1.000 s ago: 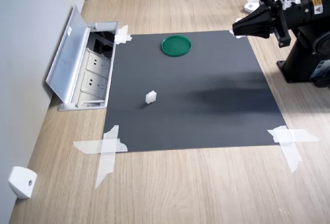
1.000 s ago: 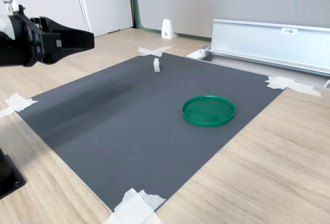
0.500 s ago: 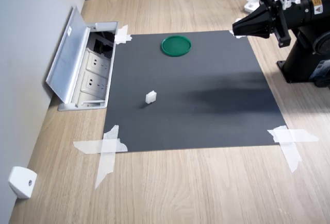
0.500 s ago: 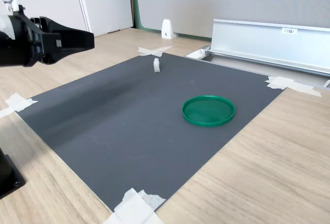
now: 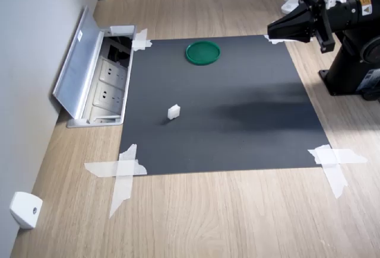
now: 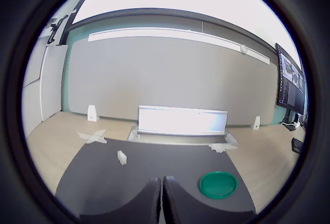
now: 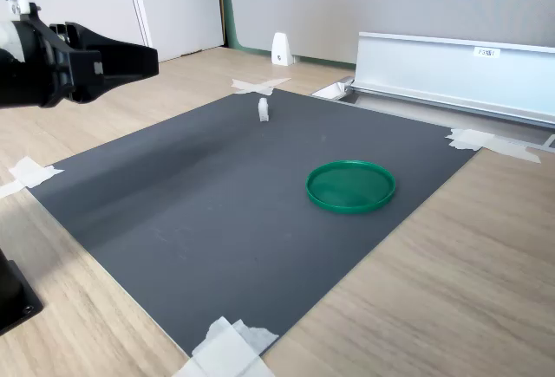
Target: Grasp a white terminal and put it on the green lid.
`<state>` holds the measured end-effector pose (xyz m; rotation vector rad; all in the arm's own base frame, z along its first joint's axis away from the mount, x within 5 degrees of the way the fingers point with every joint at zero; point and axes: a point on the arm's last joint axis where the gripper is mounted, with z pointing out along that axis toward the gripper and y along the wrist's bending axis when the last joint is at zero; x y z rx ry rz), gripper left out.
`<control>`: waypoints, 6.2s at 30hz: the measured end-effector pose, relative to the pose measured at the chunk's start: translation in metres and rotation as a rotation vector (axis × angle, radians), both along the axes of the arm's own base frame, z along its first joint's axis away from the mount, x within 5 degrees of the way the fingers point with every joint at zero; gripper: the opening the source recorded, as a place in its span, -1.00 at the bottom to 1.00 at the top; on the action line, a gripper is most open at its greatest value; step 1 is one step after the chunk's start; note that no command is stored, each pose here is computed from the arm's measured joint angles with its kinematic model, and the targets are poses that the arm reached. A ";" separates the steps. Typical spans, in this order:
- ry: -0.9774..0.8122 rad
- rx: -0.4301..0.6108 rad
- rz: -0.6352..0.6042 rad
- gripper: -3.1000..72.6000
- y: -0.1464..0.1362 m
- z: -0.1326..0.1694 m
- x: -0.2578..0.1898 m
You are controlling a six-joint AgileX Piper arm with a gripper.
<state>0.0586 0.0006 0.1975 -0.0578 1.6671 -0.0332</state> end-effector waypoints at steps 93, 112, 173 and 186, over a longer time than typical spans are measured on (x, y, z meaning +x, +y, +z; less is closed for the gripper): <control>1.182 -0.589 0.539 0.06 0.087 -0.017 0.331; 1.241 -0.367 0.261 -0.67 -0.007 0.047 0.308; 1.149 -0.277 -0.125 0.14 -0.126 0.030 0.233; 0.743 0.027 -0.170 -0.93 -0.077 0.142 0.170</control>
